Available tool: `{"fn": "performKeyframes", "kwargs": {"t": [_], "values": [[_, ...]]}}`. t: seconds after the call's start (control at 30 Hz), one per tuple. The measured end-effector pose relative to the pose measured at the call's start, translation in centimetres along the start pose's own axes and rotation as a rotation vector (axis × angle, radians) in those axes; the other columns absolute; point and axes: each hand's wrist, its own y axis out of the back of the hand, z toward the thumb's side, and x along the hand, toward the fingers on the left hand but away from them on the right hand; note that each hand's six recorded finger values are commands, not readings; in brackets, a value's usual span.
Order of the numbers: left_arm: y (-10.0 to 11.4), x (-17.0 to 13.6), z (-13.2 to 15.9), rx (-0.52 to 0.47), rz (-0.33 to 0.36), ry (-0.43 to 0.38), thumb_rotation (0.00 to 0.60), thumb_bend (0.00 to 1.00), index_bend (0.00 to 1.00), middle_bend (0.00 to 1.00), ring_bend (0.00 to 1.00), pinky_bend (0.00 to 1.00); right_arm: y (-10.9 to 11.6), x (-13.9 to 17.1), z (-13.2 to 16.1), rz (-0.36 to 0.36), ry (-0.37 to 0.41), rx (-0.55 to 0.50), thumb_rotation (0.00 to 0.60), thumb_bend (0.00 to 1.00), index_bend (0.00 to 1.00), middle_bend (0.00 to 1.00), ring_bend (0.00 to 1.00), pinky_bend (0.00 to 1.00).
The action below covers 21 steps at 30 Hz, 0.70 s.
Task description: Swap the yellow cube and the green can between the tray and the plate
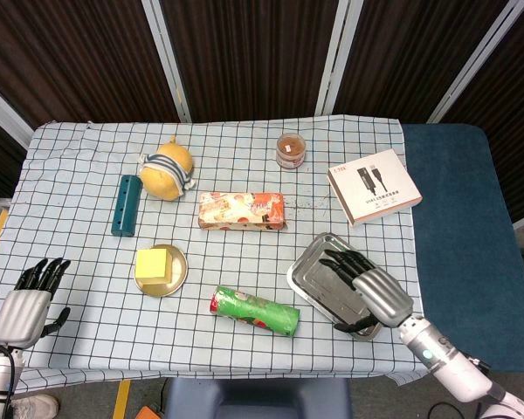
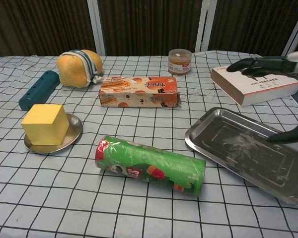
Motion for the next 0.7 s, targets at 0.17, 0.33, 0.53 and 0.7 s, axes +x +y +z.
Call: {"fn": "performKeyframes", "kwargs": {"t": [0.17, 0.33, 0.53, 0.7], "values": [[0.0, 0.1, -0.3, -0.024, -0.015, 0.014, 0.6, 0.36, 0.0, 0.07, 0.01, 0.16, -1.5, -3.4, 2.8, 0.061, 0.03, 0.024, 0.6, 0.1, 0.03, 0.02, 0.0, 0.08], [0.4, 0.0, -0.9, -0.037, -0.013, 0.028, 0.6, 0.36, 0.01, 0.08, 0.02, 0.16, -3.5, -6.6, 5.1, 0.12, 0.03, 0.005, 0.6, 0.09, 0.08, 0.05, 0.02, 0.08], [0.7, -0.1, -1.4, -0.057, -0.005, 0.045, 0.6, 0.36, 0.02, 0.08, 0.02, 0.16, -6.5, -9.5, 7.9, 0.189, 0.027, 0.023, 0.6, 0.09, 0.11, 0.08, 0.04, 0.08], [0.7, -0.1, -1.5, -0.063, -0.009, 0.044, 0.6, 0.36, 0.04, 0.08, 0.02, 0.16, -8.6, -11.1, 8.9, 0.224, -0.005, 0.06, 0.6, 0.09, 0.14, 0.11, 0.06, 0.09]]}}
